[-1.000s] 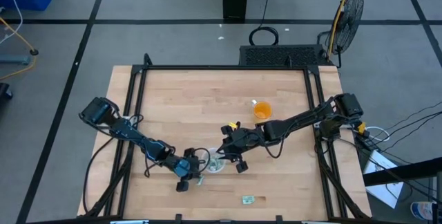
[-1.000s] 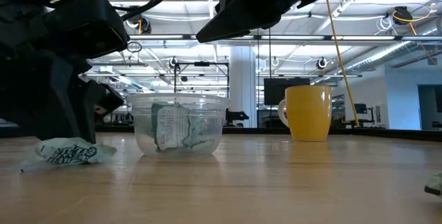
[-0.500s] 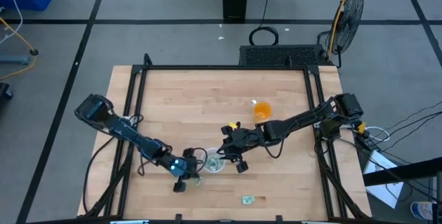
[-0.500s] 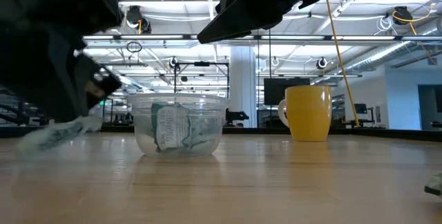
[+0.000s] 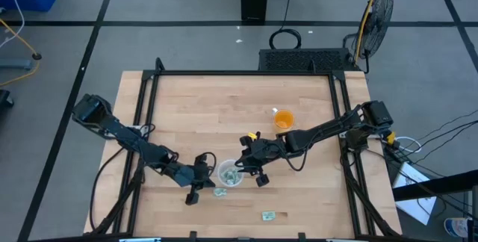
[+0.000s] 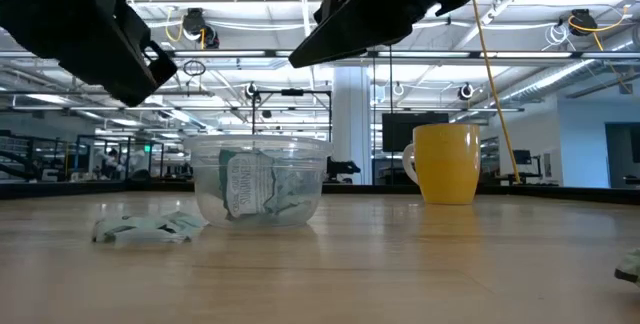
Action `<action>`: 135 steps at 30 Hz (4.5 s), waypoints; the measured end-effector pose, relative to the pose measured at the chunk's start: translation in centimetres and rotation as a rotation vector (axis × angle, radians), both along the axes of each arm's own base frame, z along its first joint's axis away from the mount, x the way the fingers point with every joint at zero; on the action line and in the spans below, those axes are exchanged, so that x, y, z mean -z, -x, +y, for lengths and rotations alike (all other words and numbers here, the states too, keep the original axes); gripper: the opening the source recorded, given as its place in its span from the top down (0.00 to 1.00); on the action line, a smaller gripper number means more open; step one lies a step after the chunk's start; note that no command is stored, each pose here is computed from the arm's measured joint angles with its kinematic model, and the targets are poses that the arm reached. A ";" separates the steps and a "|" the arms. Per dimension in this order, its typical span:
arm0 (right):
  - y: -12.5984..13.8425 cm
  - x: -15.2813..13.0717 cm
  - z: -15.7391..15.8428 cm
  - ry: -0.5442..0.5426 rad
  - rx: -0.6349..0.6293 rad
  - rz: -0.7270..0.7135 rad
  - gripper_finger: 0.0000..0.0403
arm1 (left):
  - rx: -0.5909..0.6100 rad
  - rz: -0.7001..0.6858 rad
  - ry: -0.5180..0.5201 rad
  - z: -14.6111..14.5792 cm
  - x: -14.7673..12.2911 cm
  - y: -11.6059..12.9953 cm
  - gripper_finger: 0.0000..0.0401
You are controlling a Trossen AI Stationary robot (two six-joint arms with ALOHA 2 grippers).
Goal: Pick and place items into bin
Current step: Put the white stevia packet into the transparent bin
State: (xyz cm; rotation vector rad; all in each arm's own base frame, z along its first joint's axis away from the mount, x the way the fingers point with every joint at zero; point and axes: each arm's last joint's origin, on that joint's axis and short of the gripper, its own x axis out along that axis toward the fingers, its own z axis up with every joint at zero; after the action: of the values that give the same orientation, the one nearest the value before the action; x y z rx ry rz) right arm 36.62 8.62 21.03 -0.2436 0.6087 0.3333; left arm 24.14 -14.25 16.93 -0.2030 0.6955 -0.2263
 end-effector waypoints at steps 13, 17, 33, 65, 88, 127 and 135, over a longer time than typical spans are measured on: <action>0.6 1.5 -0.1 0.006 -0.004 0.001 0.72 | 0.025 0.055 0.019 -1.2 4.0 -1.4 0.63; 0.4 1.2 -0.1 -0.002 -0.004 -0.033 0.72 | -0.005 0.093 -0.007 -1.0 5.6 -1.7 0.57; 0.5 1.2 -0.1 -0.007 0.001 -0.025 0.72 | 0.040 0.136 -0.046 -0.8 5.6 -1.2 0.97; 2.0 1.9 3.4 0.111 -0.184 0.026 0.72 | -0.028 0.005 -0.211 6.2 1.8 -3.3 0.91; 6.9 5.4 10.0 -0.217 -0.361 0.122 0.58 | -0.114 -0.257 -0.229 6.4 -3.1 -4.4 0.81; 6.5 12.5 9.7 -0.223 -0.191 0.240 0.92 | -0.061 -0.275 -0.283 6.3 -3.3 -4.5 0.81; 8.3 13.5 9.7 -0.337 -0.104 0.241 0.96 | -0.061 -0.275 -0.283 6.3 -3.3 -4.5 0.81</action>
State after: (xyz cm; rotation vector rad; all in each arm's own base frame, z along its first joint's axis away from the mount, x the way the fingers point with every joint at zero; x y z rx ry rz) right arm 28.35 18.31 7.48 0.0910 0.7666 0.5640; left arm 28.60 -7.94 20.27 0.0772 0.4406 -0.0923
